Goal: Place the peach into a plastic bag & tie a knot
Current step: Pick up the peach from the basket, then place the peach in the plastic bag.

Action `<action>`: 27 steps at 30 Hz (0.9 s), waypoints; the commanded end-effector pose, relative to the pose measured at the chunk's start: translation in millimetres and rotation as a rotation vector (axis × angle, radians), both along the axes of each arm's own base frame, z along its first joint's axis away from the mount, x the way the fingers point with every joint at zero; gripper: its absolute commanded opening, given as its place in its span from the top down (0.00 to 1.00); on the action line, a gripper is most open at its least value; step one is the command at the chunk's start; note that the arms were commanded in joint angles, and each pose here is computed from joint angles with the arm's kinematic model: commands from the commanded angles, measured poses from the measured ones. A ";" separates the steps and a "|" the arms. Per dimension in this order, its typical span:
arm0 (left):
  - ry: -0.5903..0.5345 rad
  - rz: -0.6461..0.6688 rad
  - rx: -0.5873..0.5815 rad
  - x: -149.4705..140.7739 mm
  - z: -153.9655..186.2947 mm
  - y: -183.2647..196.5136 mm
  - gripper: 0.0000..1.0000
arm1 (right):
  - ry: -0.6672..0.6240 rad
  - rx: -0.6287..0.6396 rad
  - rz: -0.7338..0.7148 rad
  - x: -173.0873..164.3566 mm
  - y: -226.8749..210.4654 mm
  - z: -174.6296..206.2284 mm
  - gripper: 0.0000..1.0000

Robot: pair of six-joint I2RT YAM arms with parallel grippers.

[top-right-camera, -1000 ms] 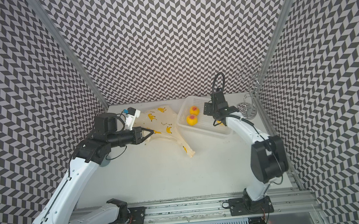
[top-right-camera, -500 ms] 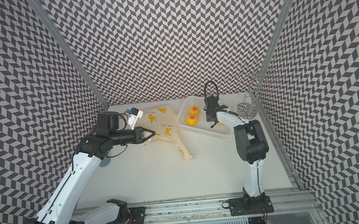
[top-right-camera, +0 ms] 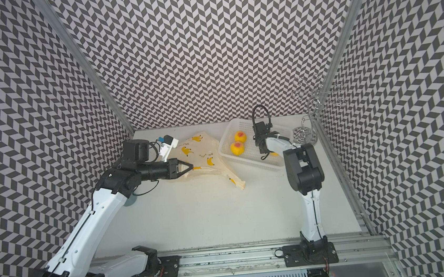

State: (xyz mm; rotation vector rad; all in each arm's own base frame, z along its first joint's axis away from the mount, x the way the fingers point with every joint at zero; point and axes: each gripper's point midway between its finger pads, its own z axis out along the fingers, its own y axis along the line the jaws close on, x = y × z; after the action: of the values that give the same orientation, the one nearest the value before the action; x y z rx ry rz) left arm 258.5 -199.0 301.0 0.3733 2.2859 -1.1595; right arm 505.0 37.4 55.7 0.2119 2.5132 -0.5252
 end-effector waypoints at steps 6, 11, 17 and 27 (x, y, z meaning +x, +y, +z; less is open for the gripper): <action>-0.035 -0.005 -0.021 -1.0 10.4 1.1 1.00 | -0.094 0.045 -0.002 2.5 6.1 36.0 0.42; -0.025 -0.028 -0.053 -4.6 13.7 -2.9 1.00 | -0.215 0.223 0.099 -8.4 41.2 97.1 0.47; -0.012 -0.039 -0.072 -12.9 21.1 -3.2 1.00 | -0.339 0.601 0.496 -80.3 165.8 201.8 0.53; -0.108 -0.129 -0.119 -45.8 45.3 -5.2 1.00 | -0.231 1.241 0.977 -233.5 299.2 259.3 0.60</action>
State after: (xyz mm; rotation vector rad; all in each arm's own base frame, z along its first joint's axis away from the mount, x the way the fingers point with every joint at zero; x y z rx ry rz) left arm 227.8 -201.7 329.1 0.4342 2.1939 -1.2704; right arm 295.7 309.6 314.6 -0.3882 2.0170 1.0870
